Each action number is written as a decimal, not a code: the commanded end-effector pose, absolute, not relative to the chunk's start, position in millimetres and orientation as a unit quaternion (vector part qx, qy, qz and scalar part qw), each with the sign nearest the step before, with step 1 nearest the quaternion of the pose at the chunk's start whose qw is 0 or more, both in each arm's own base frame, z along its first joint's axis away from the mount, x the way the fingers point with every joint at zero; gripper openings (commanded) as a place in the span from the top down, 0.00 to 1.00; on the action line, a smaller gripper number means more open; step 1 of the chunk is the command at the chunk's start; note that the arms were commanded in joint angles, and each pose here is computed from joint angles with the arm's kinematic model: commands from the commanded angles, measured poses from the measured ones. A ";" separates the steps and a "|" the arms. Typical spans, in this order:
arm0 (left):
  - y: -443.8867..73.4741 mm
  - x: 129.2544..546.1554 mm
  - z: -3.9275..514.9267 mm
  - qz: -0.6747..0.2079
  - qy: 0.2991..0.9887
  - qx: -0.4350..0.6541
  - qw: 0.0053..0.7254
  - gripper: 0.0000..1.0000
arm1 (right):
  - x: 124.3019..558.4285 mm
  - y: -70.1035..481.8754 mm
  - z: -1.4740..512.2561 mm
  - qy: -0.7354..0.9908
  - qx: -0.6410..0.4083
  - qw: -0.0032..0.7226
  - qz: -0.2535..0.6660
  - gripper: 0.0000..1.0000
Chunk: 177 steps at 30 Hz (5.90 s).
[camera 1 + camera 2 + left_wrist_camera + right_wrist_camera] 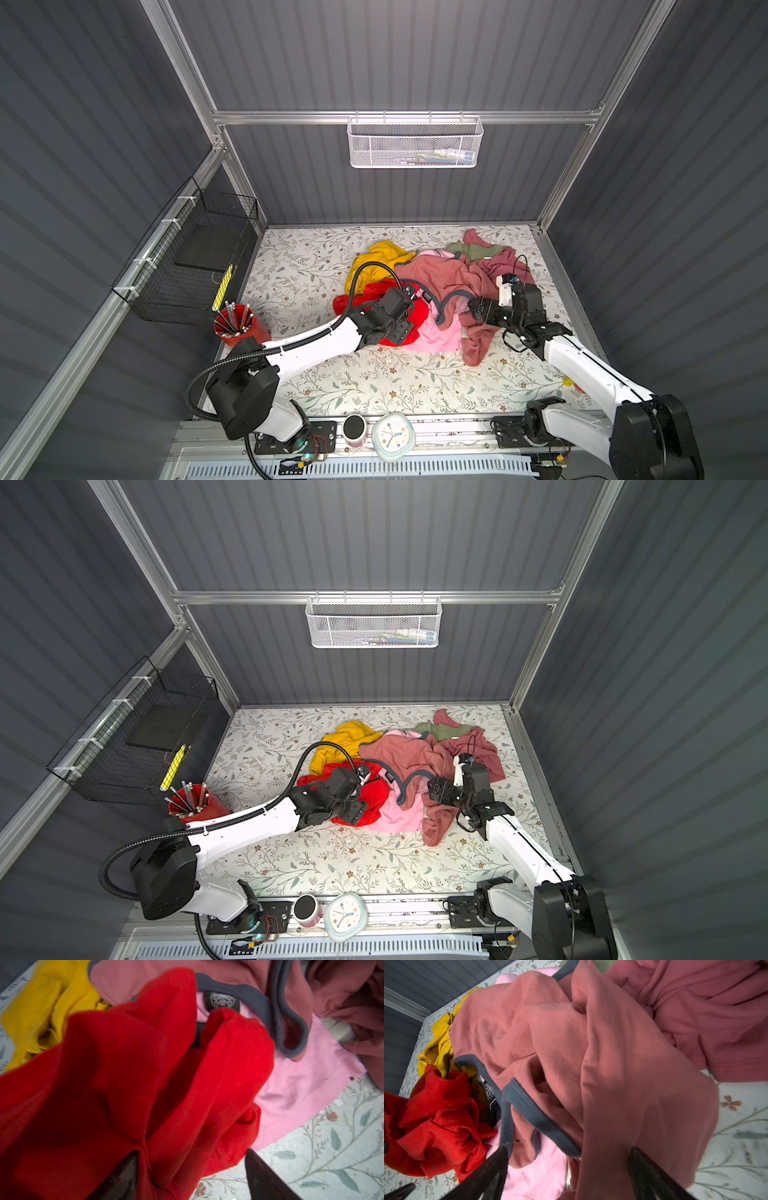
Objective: Pick out a specific cloth from the pile
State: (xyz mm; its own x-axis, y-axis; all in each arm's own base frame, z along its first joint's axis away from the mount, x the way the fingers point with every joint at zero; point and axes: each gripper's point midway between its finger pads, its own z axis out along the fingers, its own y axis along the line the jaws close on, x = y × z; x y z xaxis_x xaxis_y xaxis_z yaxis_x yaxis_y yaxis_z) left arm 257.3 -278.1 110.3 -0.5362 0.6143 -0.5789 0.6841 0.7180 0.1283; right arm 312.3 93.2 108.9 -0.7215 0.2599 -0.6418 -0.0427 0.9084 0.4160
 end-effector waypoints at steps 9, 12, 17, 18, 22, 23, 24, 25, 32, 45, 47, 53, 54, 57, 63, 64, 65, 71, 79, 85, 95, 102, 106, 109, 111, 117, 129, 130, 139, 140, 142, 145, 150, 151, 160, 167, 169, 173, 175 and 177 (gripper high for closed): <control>-302.0 239.5 69.4 -0.087 0.856 0.451 0.237 0.20 | 316.4 93.8 109.4 0.911 0.054 0.360 0.191 0.10; -296.1 251.4 58.8 -0.049 0.870 0.432 0.233 0.21 | 316.1 93.6 109.1 0.912 0.054 0.360 0.190 0.10; -296.6 260.4 52.9 -0.037 0.876 0.413 0.246 0.25 | 315.7 93.6 109.1 0.913 0.053 0.358 0.189 0.10; -295.3 261.9 53.6 -0.033 0.877 0.410 0.249 0.26 | 315.6 93.4 110.2 0.912 0.052 0.360 0.188 0.10; -287.5 267.9 54.6 -0.008 0.879 0.400 0.258 0.33 | 314.4 92.0 109.1 0.914 0.050 0.360 0.183 0.10; -286.6 269.1 54.5 -0.004 0.879 0.399 0.259 0.34 | 314.8 92.2 109.7 0.913 0.050 0.361 0.183 0.10; -286.3 269.4 54.2 -0.001 0.879 0.399 0.260 0.37 | 314.9 91.7 109.2 0.914 0.051 0.360 0.182 0.10; -286.0 269.8 53.8 0.000 0.879 0.399 0.260 0.41 | 314.7 91.5 108.8 0.914 0.051 0.360 0.181 0.10; -282.1 277.4 55.0 0.018 0.880 0.389 0.272 0.28 | 314.7 90.9 109.1 0.914 0.049 0.360 0.179 0.10; -279.2 284.5 35.8 0.024 0.885 0.383 0.262 0.56 | 313.8 88.8 110.2 0.916 0.047 0.360 0.172 0.10; -277.2 288.0 35.4 0.016 0.889 0.374 0.264 0.70 | 313.3 88.7 110.4 0.916 0.046 0.360 0.171 0.10; -279.5 291.3 61.2 -0.006 0.885 0.362 0.291 1.00 | 312.5 87.4 116.8 0.911 0.044 0.373 0.172 0.08; -280.3 290.6 69.7 -0.012 0.884 0.361 0.298 1.00 | 312.3 87.6 118.5 0.909 0.042 0.377 0.172 0.08; -277.1 288.8 95.8 -0.025 0.880 0.347 0.322 1.00 | 312.2 87.4 123.4 0.905 0.039 0.386 0.173 0.06; -263.9 283.8 142.7 -0.028 0.874 0.324 0.361 1.00 | 311.7 85.6 133.0 0.898 0.034 0.404 0.171 0.05; -262.8 282.8 149.3 -0.029 0.872 0.322 0.367 1.00 | 311.3 85.7 135.4 0.897 0.033 0.406 0.171 0.05; -261.0 282.5 157.5 -0.028 0.870 0.318 0.377 1.00 | 310.7 85.8 138.4 0.896 0.030 0.409 0.171 0.05; -244.9 289.7 220.3 -0.005 0.848 0.291 0.442 1.00 | 306.6 81.6 154.6 0.885 0.029 0.434 0.167 0.04; -216.0 304.8 308.1 0.078 0.799 0.274 0.530 1.00 | 303.6 78.5 173.1 0.880 0.021 0.448 0.158 0.05; -204.3 312.6 375.4 0.122 0.754 0.259 0.591 1.00 | 301.3 78.2 181.8 0.873 0.021 0.460 0.162 0.05; -182.0 332.4 451.1 0.183 0.704 0.235 0.645 1.00 | 299.3 80.1 191.8 0.869 0.016 0.467 0.167 0.05; -138.3 371.3 484.1 0.242 0.691 0.194 0.654 1.00 | 298.9 81.4 194.4 0.868 0.012 0.466 0.168 0.06; -105.0 398.3 497.3 0.242 0.695 0.163 0.657 1.00 | 298.8 82.9 194.3 0.869 0.010 0.465 0.169 0.05; -77.1 417.3 508.5 0.255 0.695 0.143 0.657 1.00 | 298.1 83.7 193.9 0.870 0.008 0.463 0.169 0.05; -63.8 425.8 519.3 0.260 0.693 0.132 0.659 1.00 | 297.8 83.8 193.5 0.871 0.007 0.462 0.168 0.06; -30.1 451.3 535.8 0.306 0.677 0.100 0.662 1.00 | 298.6 85.0 191.3 0.873 0.004 0.458 0.166 0.05; -22.6 525.4 411.9 0.285 0.757 0.119 0.576 1.00 | 302.8 86.7 188.4 0.878 0.001 0.451 0.161 0.06; -25.0 530.8 390.6 0.281 0.769 0.127 0.560 1.00 | 302.6 86.4 188.7 0.878 0.000 0.451 0.160 0.05; -52.2 545.1 227.9 0.162 0.875 0.128 0.438 1.00 | 302.4 85.6 190.1 0.879 0.000 0.450 0.156 0.06; -55.4 545.7 214.7 0.148 0.884 0.124 0.427 1.00 | 302.4 86.3 189.9 0.879 -0.001 0.449 0.157 0.05; -58.6 547.8 191.7 0.132 0.896 0.122 0.407 1.00 | 302.3 86.8 189.5 0.880 -0.001 0.448 0.158 0.06; -51.3 546.0 157.3 0.139 0.916 0.112 0.359 1.00 | 301.0 86.2 189.4 0.880 -0.001 0.448 0.156 0.06; -14.2 531.0 107.9 0.141 0.942 0.065 0.299 1.00 | 299.0 84.5 188.8 0.881 -0.003 0.449 0.151 0.06; -3.4 525.7 99.7 0.146 0.946 0.051 0.284 1.00 | 299.5 86.2 190.0 0.880 -0.008 0.449 0.153 0.07; 53.5 499.1 66.3 0.204 0.953 -0.014 0.224 1.00 | 310.2 125.6 217.5 0.872 -0.072 0.458 0.159 0.11; 41.4 491.3 90.6 0.159 0.952 -0.045 0.256 0.57 | 331.6 170.0 213.6 0.881 -0.104 0.433 0.162 0.11; 36.1 488.9 100.3 0.140 0.951 -0.052 0.269 0.52 | 340.3 199.8 212.7 0.883 -0.128 0.420 0.166 0.12; 30.5 480.1 106.1 0.119 0.954 -0.058 0.269 0.40 | 354.0 265.0 198.5 0.888 -0.184 0.389 0.162 0.13; 31.9 473.7 108.2 0.120 0.952 -0.066 0.273 0.32 | 361.4 299.8 186.9 0.891 -0.210 0.370 0.159 0.14; 33.4 470.4 114.9 0.121 0.949 -0.076 0.282 0.29 | 366.6 333.1 176.8 0.891 -0.233 0.356 0.161 0.15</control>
